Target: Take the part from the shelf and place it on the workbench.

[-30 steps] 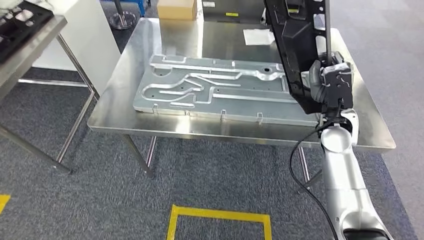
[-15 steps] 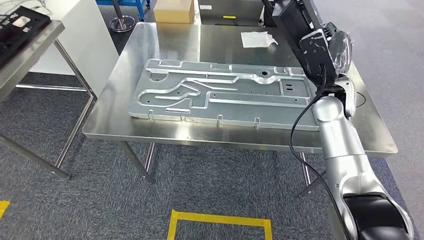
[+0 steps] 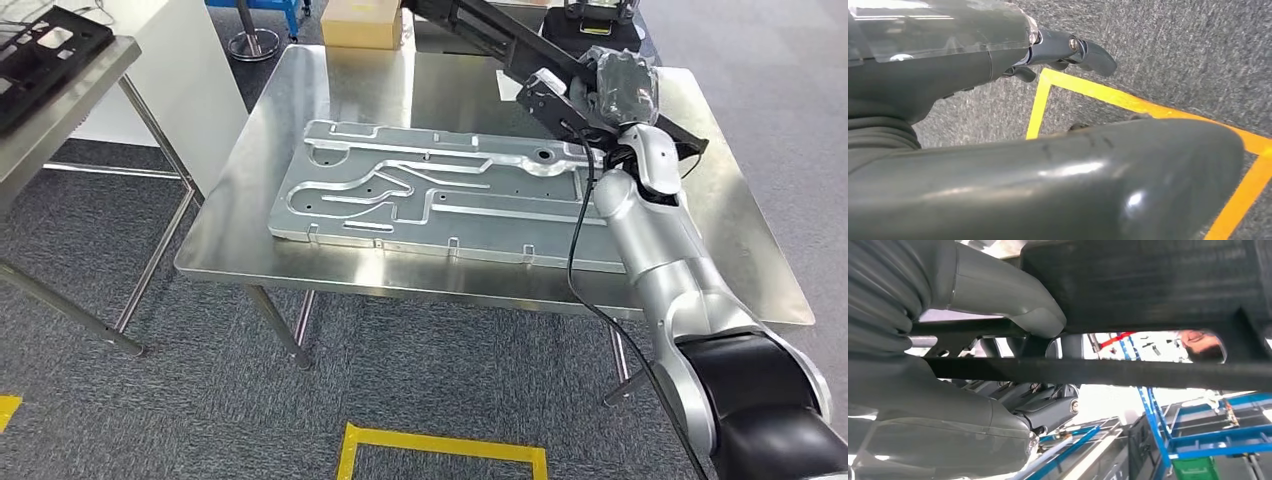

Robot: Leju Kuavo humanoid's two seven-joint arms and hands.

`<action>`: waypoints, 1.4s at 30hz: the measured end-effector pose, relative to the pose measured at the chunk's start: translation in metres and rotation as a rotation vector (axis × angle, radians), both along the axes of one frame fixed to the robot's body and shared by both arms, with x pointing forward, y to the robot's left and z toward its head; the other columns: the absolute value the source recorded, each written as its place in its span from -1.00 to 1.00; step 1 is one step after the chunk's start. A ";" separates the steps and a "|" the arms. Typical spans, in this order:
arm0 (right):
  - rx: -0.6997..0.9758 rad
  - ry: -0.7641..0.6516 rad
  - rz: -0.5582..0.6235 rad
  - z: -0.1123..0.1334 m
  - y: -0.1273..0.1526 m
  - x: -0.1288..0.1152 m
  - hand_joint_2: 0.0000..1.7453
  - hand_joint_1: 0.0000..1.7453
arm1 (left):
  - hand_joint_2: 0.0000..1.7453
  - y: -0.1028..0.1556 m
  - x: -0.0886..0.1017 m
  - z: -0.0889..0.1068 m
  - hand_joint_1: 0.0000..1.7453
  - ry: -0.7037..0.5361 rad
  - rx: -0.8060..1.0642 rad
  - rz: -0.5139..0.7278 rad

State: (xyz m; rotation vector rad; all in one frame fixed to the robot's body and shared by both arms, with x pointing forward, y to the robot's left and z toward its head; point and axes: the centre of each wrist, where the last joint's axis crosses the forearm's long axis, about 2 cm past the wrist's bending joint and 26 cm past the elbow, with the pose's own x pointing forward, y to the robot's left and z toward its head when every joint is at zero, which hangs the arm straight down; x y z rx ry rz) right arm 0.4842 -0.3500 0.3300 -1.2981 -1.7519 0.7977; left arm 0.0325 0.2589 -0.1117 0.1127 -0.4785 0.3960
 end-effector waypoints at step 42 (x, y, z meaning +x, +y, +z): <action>-0.636 0.570 0.080 -0.157 0.107 -0.030 1.00 -1.00 | -1.00 0.002 0.003 0.000 -1.00 0.066 0.051 0.145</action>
